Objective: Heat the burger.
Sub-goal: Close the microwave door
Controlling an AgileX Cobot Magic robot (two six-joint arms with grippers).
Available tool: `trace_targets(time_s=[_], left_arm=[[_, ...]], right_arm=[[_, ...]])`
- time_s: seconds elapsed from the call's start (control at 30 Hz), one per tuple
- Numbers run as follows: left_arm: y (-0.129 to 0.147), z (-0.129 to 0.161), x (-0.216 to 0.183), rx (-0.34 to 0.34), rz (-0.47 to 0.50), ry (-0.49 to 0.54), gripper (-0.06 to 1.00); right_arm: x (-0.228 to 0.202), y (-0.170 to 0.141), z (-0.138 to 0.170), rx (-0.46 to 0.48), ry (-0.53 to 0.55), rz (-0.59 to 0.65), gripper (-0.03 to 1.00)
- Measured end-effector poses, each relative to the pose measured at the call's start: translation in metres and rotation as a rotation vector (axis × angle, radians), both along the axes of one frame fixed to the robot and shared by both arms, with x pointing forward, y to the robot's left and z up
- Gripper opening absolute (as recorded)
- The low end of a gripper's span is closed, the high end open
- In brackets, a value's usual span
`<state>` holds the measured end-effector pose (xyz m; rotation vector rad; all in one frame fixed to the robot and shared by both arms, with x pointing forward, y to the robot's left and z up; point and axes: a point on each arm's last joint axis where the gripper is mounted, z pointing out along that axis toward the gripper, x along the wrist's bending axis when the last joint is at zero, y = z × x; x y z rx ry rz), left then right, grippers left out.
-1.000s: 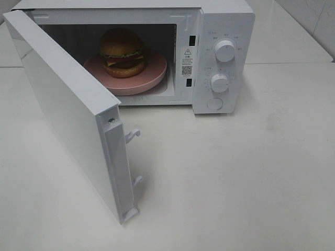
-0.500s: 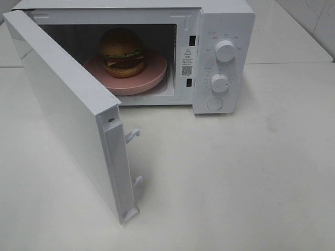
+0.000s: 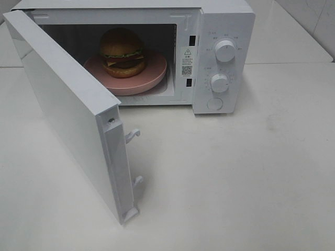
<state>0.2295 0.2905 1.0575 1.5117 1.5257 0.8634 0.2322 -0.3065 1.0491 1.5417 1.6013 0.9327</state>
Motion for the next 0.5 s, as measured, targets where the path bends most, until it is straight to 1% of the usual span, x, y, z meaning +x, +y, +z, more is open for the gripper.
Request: trace_targets(time_s=[0.5], left_arm=[[0.0000,0.0000,0.0000,0.000,0.000,0.000,0.90]], right_arm=[[0.0000,0.0006,0.0000,-0.003,0.000,0.010,0.72]])
